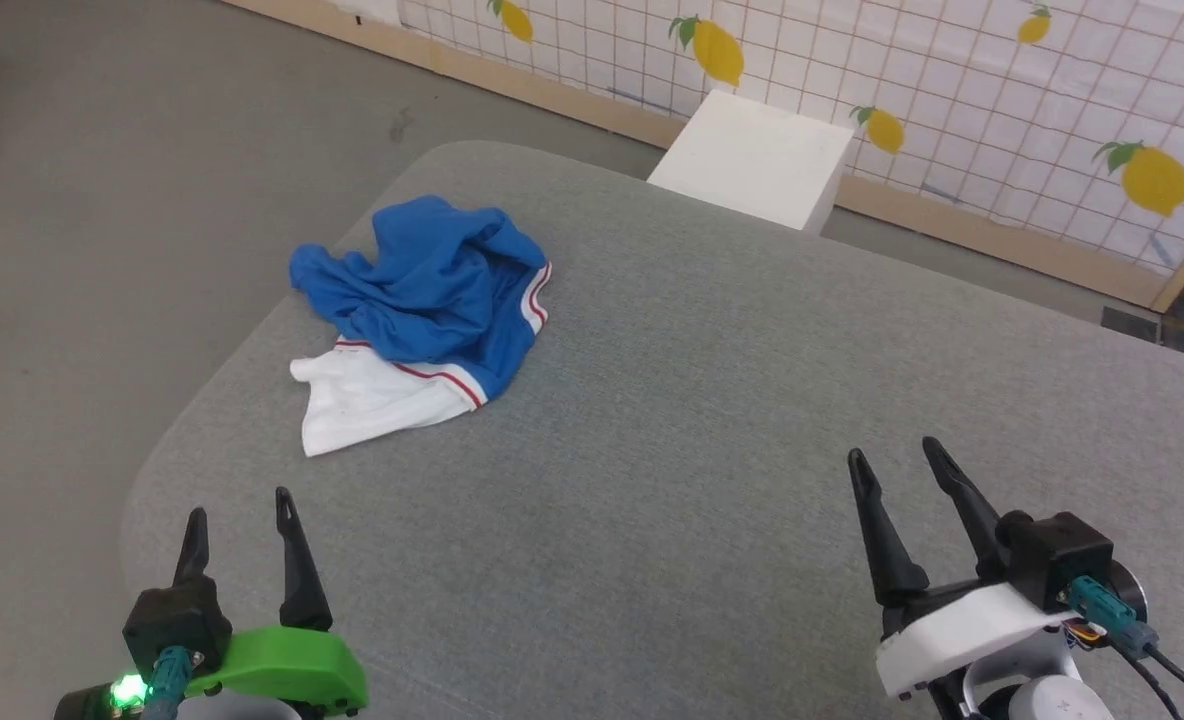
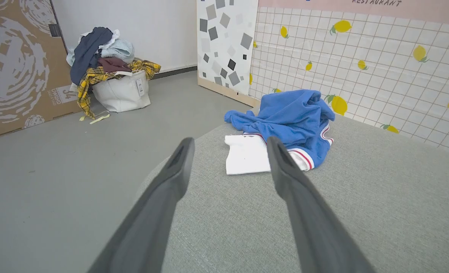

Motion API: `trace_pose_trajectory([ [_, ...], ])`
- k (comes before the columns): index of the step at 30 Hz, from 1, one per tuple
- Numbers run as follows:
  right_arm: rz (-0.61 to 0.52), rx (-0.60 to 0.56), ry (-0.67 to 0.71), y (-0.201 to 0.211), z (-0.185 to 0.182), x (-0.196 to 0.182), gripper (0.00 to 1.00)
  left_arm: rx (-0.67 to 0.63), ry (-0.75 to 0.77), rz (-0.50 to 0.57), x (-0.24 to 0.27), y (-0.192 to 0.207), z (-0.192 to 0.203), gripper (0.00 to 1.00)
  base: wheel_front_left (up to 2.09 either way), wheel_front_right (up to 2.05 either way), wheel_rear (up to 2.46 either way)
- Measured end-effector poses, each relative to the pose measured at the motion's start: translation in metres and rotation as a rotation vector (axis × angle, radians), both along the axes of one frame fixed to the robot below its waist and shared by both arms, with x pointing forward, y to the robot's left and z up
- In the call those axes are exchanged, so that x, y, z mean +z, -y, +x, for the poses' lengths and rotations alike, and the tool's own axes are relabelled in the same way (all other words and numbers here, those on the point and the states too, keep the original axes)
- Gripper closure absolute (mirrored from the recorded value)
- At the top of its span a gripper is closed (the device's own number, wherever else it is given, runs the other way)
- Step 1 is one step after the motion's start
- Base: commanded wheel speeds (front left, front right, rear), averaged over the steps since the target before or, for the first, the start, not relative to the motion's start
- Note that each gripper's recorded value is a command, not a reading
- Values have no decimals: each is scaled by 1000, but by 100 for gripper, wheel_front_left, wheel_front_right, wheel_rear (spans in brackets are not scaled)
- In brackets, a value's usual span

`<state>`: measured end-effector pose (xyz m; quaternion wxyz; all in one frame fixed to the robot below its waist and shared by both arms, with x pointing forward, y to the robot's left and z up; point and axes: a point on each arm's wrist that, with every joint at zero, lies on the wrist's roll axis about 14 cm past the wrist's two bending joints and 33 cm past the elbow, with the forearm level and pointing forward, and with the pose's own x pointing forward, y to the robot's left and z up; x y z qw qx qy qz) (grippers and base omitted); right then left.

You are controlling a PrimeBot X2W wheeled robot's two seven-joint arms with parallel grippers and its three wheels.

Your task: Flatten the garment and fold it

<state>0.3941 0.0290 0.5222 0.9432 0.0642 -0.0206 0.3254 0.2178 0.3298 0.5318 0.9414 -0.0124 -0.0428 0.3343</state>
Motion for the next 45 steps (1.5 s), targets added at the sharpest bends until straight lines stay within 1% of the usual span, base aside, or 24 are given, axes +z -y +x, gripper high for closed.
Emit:
trace_pose_trajectory([
  [12,23,41,-3,-16,1,0,0,75,7,7,2,-13,-19,0,0,0,0],
  [14,28,46,-8,-18,2,-1,0,92,24,-10,3,-17,-23,0,0,0,0],
  [17,32,47,-17,-19,3,-3,0,63,27,-1,7,-22,-16,0,0,0,0],
  [20,43,48,-14,-21,9,-2,0,4,26,19,18,-31,8,0,0,0,0],
  [23,47,44,17,-23,19,7,0,-74,39,39,37,-41,44,0,0,0,0],
  [27,52,31,43,-22,34,14,0,-142,22,67,57,-56,87,0,0,0,0],
  [34,74,-42,43,-2,68,5,0,-232,-53,46,88,-84,173,0,0,0,0],
  [38,76,-121,-1,25,87,-20,0,-311,-175,-35,71,-79,227,0,0,0,0],
  [42,70,-195,-56,52,98,-51,0,-371,-335,-145,28,-71,269,0,0,0,0],
  [45,69,-249,-89,73,103,-70,0,-368,-409,-278,-11,-65,289,0,0,0,0],
])
